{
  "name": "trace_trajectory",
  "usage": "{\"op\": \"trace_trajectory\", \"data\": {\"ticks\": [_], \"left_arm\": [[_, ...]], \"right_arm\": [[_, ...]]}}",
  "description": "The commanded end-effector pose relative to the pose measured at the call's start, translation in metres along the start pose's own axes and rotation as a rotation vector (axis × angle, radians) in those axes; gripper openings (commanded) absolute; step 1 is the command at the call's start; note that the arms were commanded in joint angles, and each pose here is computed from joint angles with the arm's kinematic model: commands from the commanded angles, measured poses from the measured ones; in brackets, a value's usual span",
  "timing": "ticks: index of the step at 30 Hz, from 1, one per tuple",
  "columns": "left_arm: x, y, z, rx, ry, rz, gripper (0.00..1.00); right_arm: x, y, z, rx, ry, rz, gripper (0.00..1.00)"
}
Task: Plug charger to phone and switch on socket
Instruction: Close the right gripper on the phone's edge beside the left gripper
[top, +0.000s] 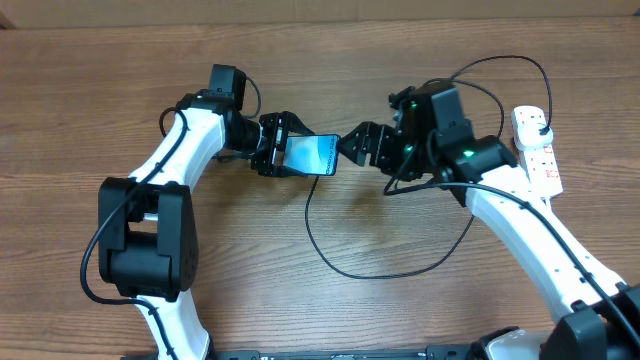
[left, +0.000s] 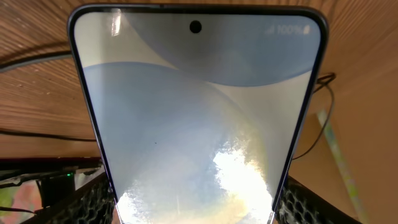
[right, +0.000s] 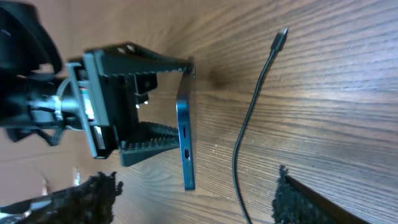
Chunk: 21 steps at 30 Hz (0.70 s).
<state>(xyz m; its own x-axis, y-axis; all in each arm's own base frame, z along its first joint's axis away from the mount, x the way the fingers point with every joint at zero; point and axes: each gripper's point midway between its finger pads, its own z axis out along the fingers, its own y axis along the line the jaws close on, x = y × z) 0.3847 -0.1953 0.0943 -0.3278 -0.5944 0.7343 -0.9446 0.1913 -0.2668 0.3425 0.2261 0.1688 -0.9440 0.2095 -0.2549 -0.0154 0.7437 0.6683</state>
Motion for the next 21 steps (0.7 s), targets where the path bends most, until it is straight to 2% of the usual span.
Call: {"op": "trace_trajectory", "data": {"ticks": [1,5,12,21], "left_arm": [[0.013,-0.005,0.005,-0.004,0.023,0.050,0.57],[0.016,-0.003,0.008,-0.011,0.027,0.055,0.57],[0.019,-0.003,0.009,-0.014,0.038,0.059,0.57],[0.024,-0.003,0.009,-0.013,0.068,0.059,0.57]], "right_arm": [[-0.007,0.003,0.010,0.025,-0.022,0.003,0.76],[-0.008,0.005,0.020,0.035,-0.037,-0.016,0.70],[-0.008,-0.009,0.040,0.070,-0.022,0.048,0.44],[-0.006,-0.007,0.065,0.056,-0.012,0.023,0.40]]}}
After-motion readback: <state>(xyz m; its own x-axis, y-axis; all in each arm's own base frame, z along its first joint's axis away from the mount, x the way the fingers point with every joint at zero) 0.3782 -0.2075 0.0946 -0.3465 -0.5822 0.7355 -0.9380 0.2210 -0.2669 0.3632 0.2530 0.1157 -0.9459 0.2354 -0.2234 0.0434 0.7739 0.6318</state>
